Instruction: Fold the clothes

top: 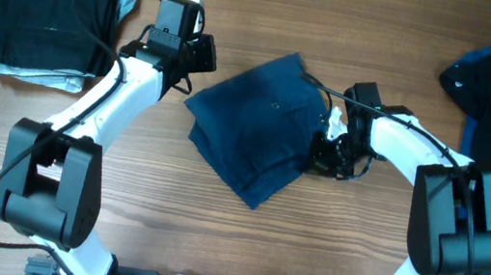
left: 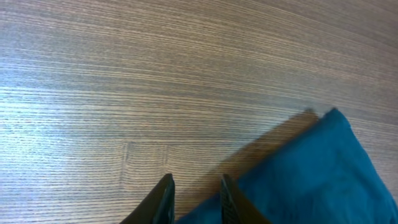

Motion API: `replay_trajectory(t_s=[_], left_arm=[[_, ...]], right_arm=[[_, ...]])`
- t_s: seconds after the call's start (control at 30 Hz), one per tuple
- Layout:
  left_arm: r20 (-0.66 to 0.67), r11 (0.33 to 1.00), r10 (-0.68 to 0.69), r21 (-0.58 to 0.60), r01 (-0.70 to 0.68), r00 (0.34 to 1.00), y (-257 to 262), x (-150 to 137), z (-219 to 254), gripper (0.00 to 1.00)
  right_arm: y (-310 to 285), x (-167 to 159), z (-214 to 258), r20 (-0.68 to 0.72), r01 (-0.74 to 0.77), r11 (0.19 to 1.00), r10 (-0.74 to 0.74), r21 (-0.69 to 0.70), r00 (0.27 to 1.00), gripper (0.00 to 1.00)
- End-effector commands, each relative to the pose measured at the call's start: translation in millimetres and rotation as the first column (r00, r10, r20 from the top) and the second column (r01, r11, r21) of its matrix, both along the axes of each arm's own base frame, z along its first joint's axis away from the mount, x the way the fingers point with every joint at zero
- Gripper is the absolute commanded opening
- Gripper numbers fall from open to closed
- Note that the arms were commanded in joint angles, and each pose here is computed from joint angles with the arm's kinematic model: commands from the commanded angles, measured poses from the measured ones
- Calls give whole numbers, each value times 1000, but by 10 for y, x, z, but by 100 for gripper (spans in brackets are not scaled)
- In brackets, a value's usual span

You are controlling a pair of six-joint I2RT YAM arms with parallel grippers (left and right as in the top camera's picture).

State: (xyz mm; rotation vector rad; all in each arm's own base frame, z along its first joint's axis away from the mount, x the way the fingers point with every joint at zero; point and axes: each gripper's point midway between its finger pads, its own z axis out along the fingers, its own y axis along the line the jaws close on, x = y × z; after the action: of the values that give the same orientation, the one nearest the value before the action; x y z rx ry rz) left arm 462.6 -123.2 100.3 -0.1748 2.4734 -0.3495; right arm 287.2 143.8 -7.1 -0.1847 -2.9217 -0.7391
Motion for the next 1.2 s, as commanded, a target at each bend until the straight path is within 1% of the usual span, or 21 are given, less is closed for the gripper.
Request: replay_trajectory(t_s=[0.0,0.1,0.2,0.23,0.27,0.33,0.37,0.4,0.43,0.5,0.57,0.63,0.7,0.73,0.83,0.93,0.97,1.03,1.07,1.1,1.17], left_arm=[[-4,1000,3,20,-3,1000,58,23,-66,24],[-10,1000,6,18,-5,1000,58,17,-84,25],[-21,1000,6,21,-5,1000,63,-2,-103,26],[-24,1000,5,23,-5,1000,65,-8,-108,27],[-26,1000,5,24,-5,1000,67,-12,-111,31],[-25,999,8,32,-7,1000,81,-11,-114,50],[-24,999,11,34,-10,1000,94,-7,-113,63],[-24,999,8,35,-7,1000,106,-5,-114,75],[-25,999,-30,35,31,999,72,-15,-123,88],[-27,991,-127,35,128,992,-19,-44,-157,100],[-29,968,-246,50,248,969,-115,-83,-231,100],[-37,934,-351,53,352,936,-204,-140,-314,100],[-75,916,-394,57,398,916,-219,-208,-453,100],[-101,915,-393,53,400,914,-209,-246,-521,100],[-167,903,-419,29,429,893,-220,-371,-705,100],[-245,903,-413,11,429,877,-186,-509,-870,99],[-263,914,-392,-2,406,882,-178,-537,-887,100],[-244,938,-340,-19,346,908,-169,-468,-816,100],[-216,951,-307,-32,308,927,-169,-401,-720,99],[-186,959,-282,-44,279,941,-171,-339,-600,99],[-106,969,-246,-63,241,963,-189,-234,-247,99]], right_arm=[[-342,326,-276,131,84,974,-57,-210,990,4],[-417,752,-232,301,181,955,-105,-236,948,5],[-526,1133,-123,459,263,929,-122,-259,880,6],[-556,1262,-67,510,291,923,-129,-252,851,6],[-562,1398,8,562,301,925,-126,-231,818,6],[-497,1623,175,652,263,949,-89,-174,753,8],[-427,1731,288,699,212,966,-50,-147,713,10],[-407,1806,386,724,188,973,-31,-137,690,14],[-410,1862,499,734,175,976,-27,-127,679,16],[-426,1874,730,725,163,982,-43,-96,687,25],[-485,1767,918,689,163,981,-47,-104,723,49],[-520,1566,1026,644,158,980,-43,-122,763,59],[-558,1230,1051,556,143,978,-36,-151,830,72],[-569,1141,1045,530,139,977,-34,-159,848,76],[-592,939,985,457,124,976,-29,-180,889,80],[-636,854,936,422,125,970,-26,-207,906,82],[-665,847,925,419,129,966,-24,-223,908,83],[-695,848,918,419,136,961,-24,-239,908,84],[-729,855,911,422,143,956,-22,-257,907,87],[-767,860,905,424,151,949,-21,-277,905,100],[-949,887,890,436,192,910,-14,-367,900,99]])
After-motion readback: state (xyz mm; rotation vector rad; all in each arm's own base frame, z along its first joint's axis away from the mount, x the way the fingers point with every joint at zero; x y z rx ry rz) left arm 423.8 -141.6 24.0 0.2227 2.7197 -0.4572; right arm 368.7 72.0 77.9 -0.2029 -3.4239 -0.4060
